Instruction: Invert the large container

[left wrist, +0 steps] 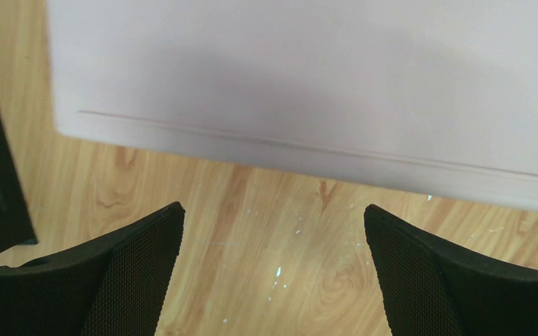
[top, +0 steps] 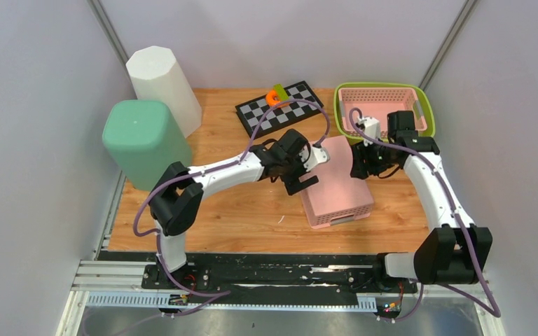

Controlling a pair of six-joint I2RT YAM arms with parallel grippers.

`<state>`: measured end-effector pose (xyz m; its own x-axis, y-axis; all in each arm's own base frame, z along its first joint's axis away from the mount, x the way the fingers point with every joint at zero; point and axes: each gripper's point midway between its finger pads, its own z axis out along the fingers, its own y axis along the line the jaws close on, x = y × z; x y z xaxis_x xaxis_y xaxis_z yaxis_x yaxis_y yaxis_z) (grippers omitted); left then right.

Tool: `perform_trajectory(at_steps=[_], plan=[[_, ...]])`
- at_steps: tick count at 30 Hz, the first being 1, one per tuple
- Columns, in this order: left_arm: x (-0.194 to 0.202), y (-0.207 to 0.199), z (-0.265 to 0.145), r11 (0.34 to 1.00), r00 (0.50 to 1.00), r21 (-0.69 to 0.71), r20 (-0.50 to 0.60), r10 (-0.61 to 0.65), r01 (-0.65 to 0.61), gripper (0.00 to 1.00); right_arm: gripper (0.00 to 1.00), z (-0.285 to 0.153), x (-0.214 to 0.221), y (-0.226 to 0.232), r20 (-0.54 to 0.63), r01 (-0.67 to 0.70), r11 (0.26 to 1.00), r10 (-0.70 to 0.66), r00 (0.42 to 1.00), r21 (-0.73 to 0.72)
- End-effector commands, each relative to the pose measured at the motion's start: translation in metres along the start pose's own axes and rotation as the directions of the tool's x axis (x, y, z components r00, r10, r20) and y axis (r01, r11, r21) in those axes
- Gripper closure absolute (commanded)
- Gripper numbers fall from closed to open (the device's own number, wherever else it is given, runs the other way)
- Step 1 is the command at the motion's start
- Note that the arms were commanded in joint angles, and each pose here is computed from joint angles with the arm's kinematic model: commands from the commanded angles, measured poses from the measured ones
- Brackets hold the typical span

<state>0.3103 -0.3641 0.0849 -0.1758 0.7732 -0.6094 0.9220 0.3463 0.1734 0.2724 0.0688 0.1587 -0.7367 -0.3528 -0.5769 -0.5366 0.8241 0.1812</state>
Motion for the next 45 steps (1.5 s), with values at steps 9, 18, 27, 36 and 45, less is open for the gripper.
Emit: perform_trajectory(at_steps=[9, 18, 27, 36, 45], plan=[[-0.012, 0.075, -0.024, 0.952, 0.997, -0.294, 0.043, -0.071, 0.081, 0.00, 0.46, 0.060, -0.059, -0.067, 0.079, -0.274, 0.962, 0.272, 0.959, 0.016], [-0.005, 0.088, 0.000, 0.952, 0.993, -0.281, 0.034, -0.117, 0.122, 0.00, 0.46, 0.084, -0.047, -0.077, 0.028, -0.388, 0.916, 0.392, 0.919, -0.101], [0.002, 0.048, 0.015, 0.982, 0.995, -0.160, 0.011, -0.096, 0.096, 0.00, 0.49, 0.073, -0.011, -0.044, -0.103, -0.394, 0.900, 0.381, 0.919, -0.188], [-0.007, -0.001, 0.021, 0.996, 0.999, -0.072, 0.006, -0.043, 0.043, 0.00, 0.49, 0.042, 0.027, -0.032, -0.139, -0.293, 0.952, 0.280, 0.950, -0.086], [-0.031, -0.029, 0.040, 0.999, 1.000, -0.032, -0.002, -0.017, 0.017, 0.00, 0.49, 0.026, 0.057, -0.065, -0.196, -0.225, 0.967, 0.245, 0.949, 0.118]])
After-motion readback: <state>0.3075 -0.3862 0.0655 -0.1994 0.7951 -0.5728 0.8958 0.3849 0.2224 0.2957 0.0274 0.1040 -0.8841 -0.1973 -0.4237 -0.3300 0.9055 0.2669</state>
